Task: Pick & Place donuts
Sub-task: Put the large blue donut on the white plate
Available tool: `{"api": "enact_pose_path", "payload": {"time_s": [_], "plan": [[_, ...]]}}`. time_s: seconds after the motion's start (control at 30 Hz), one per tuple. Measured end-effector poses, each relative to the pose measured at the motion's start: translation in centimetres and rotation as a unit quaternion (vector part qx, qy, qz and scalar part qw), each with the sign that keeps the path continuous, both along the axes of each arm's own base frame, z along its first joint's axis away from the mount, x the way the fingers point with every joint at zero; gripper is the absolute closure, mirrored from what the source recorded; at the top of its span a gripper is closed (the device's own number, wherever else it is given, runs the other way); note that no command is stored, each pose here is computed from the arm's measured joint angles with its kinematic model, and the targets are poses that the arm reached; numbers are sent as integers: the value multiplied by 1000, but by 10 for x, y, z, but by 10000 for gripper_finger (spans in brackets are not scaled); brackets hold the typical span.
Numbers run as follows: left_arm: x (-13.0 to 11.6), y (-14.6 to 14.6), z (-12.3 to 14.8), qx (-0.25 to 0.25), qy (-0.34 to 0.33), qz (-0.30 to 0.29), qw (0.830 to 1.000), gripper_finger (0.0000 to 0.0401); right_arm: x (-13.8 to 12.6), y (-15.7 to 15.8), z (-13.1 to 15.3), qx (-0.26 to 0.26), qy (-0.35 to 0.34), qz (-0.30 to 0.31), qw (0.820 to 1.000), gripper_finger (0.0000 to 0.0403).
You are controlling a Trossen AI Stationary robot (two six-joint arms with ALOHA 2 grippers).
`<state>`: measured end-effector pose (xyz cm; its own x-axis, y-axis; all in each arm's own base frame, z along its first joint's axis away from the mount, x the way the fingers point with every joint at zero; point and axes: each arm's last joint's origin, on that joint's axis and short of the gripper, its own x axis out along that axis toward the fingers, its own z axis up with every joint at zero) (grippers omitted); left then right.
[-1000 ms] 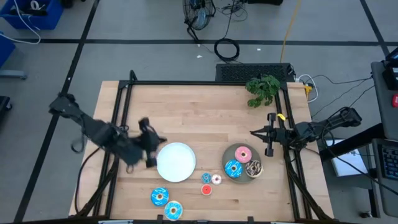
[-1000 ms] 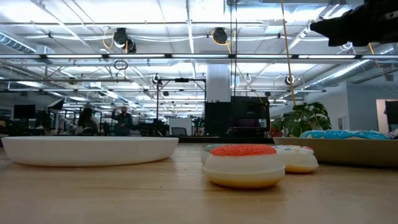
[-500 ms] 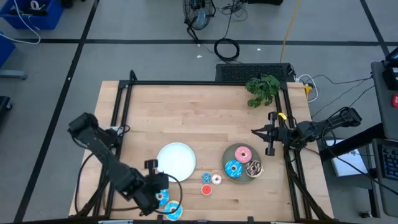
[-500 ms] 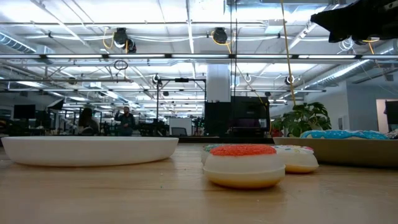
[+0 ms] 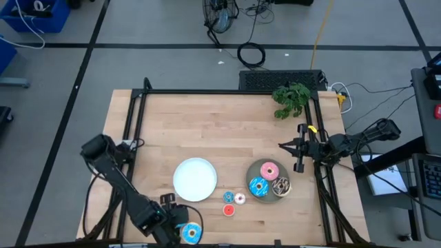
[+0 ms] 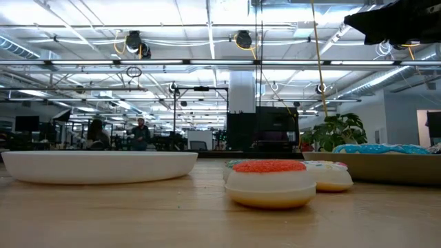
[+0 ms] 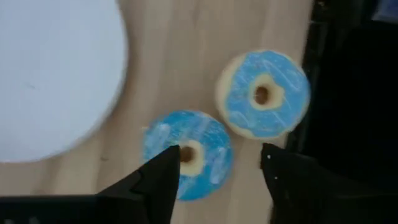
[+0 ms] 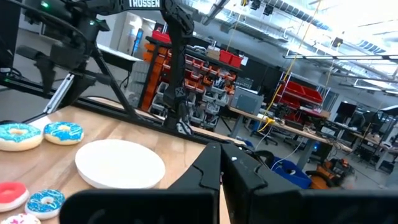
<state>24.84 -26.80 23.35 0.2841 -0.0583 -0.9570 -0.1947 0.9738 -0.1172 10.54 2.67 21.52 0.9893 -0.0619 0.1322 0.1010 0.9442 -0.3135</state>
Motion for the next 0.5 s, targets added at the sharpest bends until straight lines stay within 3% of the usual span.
{"api": "enact_pose_path", "payload": {"time_s": [0.27,0.5], "plan": [[4,-12,-13,-22,0,19,1000,153,0,0,0,-3,0,0,1000,403],[-1,-19,-28,-18,46,-9,999,153,0,0,0,-9,1,-1,1000,403]]}}
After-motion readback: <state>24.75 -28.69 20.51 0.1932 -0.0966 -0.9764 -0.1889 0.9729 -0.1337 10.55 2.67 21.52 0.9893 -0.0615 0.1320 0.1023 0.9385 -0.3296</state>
